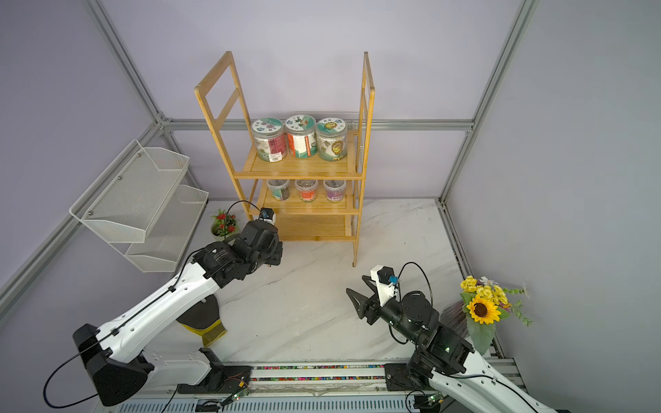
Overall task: Place the seed container on the shelf
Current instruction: Place the seed jar on the shelf, then reset both arms
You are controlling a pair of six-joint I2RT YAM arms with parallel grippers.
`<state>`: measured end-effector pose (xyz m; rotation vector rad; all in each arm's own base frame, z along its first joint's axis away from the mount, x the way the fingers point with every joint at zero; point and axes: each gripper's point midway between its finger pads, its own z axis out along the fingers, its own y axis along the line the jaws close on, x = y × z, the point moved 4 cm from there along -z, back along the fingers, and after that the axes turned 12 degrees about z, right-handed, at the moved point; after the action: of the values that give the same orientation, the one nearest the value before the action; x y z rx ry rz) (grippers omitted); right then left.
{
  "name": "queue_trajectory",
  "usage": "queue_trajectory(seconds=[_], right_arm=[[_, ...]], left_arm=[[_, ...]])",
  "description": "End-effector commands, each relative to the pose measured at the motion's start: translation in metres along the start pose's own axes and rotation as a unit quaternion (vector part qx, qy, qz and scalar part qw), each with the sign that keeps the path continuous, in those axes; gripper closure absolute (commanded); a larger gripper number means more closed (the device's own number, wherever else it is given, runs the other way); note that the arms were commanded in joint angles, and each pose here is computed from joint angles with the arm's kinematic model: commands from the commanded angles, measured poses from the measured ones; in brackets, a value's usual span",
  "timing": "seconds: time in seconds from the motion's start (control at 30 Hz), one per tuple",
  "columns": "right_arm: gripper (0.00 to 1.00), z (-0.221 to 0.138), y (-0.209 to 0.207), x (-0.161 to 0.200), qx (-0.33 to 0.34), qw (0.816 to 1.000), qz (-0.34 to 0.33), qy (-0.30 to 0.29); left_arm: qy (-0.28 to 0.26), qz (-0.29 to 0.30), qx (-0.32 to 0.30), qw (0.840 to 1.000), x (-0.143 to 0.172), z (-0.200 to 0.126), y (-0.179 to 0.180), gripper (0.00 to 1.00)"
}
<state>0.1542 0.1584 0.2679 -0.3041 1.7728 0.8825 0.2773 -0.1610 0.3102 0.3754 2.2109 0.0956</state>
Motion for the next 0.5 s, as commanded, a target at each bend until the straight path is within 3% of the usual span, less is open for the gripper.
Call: queue_trajectory(seconds=[0.0,0.27,0.47], right_arm=[[0.32,0.000,0.005,-0.010,-0.011,1.000,-0.003,-0.020],[0.33,-0.002,0.006,-0.013,-0.009,1.000,0.000,-0.024],[0.33,-0.005,0.006,-0.016,-0.007,1.000,0.000,-0.026]], left_arm=[[-0.046,-0.021,-0.010,0.999,-0.012,-0.026,0.011,0.76],[-0.101,-0.034,-0.010,0.994,-0.029,-0.042,0.016,0.85],[-0.173,-0.052,0.006,0.983,-0.052,-0.053,0.015,0.93]])
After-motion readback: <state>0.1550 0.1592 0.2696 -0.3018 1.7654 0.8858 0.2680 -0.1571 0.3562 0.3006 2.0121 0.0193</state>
